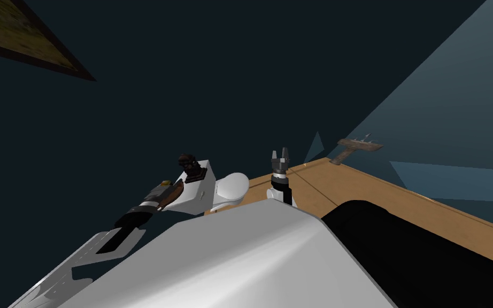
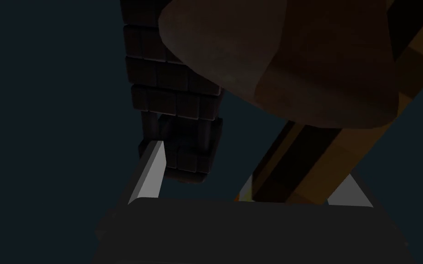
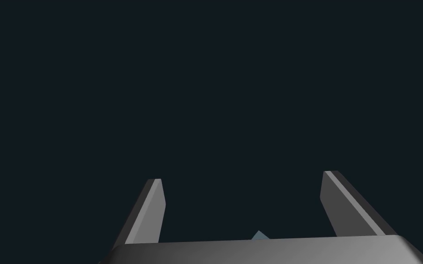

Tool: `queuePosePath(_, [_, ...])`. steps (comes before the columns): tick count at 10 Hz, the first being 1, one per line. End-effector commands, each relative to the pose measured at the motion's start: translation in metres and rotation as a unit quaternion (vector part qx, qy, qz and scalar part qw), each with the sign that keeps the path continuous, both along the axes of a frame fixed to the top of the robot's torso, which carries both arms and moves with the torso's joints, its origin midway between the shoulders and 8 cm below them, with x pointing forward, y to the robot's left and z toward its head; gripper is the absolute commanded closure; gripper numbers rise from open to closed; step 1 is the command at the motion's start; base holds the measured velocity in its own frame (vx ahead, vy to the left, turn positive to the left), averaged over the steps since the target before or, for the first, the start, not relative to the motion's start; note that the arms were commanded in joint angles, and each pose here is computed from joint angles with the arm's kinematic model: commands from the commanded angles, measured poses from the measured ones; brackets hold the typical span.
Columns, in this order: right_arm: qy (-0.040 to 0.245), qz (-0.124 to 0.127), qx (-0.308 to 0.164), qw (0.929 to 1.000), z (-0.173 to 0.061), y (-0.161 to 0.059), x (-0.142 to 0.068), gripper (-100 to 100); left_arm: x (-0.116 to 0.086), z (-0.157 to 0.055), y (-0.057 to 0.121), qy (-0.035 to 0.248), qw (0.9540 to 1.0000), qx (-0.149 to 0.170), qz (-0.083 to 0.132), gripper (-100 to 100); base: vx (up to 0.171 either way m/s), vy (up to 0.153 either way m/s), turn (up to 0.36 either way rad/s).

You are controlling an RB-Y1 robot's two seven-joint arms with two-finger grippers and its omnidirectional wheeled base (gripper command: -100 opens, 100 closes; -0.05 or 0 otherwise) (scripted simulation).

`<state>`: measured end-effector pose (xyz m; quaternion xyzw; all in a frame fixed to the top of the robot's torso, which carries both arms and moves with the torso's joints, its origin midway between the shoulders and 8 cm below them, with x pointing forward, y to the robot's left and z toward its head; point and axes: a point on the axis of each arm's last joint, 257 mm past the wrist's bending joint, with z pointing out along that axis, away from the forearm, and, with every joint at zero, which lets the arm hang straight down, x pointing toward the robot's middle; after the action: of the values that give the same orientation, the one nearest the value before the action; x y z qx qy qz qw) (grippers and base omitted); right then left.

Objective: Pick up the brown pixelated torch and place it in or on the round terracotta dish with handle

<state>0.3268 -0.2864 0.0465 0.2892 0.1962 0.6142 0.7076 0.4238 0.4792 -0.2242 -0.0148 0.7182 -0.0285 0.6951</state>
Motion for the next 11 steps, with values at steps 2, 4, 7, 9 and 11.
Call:
queuePosePath(2, [0.0, 0.0, 0.0, 1.0, 0.0, 0.0, 0.0, 0, -0.01, -0.017, 0.014, 0.013, 0.9999, -0.003, -0.001, -100, 0.046, -0.039, -0.007])
queuePosePath(4, [0.0, 0.0, 0.0, 1.0, 0.0, 0.0, 0.0, 0, -0.003, -0.007, 0.019, 0.007, 0.9996, -0.011, -0.025, -100, 0.088, -0.109, 0.104])
queuePosePath(7, [0.0, 0.0, 0.0, 1.0, 0.0, 0.0, 0.0, 0, -0.017, -0.03, 0.038, 0.024, 0.9995, -0.014, -0.013, -100, 0.007, -0.021, -0.009])
queuePosePath(9, [0.0, 0.0, 0.0, 1.0, 0.0, 0.0, 0.0, 0, -0.009, -0.011, 0.044, 0.012, 0.9991, -0.018, -0.035, -100, 0.063, -0.108, 0.095])
queuePosePath(11, [0.0, 0.0, 0.0, 1.0, 0.0, 0.0, 0.0, 0, -0.02, -0.021, 0.054, 0.018, 0.9991, -0.02, -0.033, -100, 0.036, -0.05, 0.003])
